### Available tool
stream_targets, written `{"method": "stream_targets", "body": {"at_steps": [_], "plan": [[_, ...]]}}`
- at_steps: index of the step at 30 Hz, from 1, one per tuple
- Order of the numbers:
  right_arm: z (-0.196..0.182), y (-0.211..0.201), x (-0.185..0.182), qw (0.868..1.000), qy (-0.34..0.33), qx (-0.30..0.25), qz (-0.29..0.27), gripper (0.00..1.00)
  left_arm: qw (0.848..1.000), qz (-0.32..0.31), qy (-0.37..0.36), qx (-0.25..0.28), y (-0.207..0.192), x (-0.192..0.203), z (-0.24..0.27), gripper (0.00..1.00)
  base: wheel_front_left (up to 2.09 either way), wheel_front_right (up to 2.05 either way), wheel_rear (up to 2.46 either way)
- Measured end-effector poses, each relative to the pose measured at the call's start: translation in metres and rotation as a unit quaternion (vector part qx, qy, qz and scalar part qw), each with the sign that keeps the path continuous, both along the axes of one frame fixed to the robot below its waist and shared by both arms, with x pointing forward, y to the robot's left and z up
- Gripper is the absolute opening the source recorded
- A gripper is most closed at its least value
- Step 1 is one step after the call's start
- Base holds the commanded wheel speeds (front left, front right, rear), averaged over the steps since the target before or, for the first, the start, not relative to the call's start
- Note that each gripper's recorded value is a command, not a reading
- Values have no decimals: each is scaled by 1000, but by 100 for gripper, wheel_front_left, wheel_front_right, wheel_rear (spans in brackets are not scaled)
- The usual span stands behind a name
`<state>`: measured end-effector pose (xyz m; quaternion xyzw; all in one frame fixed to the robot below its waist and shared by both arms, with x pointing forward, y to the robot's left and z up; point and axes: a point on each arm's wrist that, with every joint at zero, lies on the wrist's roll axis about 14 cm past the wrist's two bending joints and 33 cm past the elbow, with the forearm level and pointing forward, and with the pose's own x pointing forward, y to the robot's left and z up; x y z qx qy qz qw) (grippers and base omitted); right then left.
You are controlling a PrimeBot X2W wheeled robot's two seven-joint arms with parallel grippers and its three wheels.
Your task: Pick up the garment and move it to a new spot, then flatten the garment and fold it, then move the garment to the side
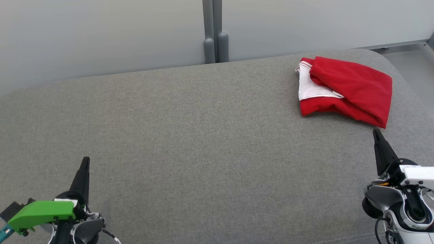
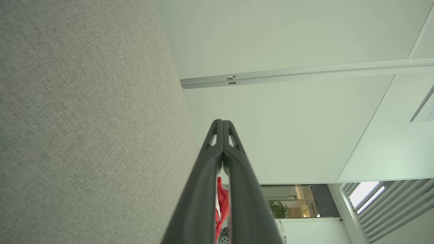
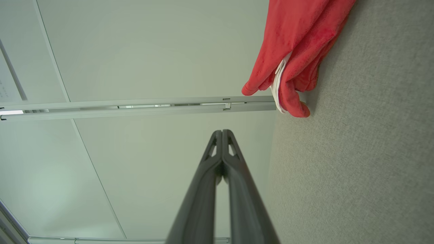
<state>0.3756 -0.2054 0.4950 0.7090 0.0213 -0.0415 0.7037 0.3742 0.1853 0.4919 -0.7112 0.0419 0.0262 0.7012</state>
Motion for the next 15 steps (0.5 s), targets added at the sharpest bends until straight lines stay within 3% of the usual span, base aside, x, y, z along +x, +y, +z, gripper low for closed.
{"method": "stream_targets", "body": {"at_steps": [15], "plan": [[0,0,0,1000,-1,0,0,0,1000,0,0,0,0,0,0,0,0,0,0]]}}
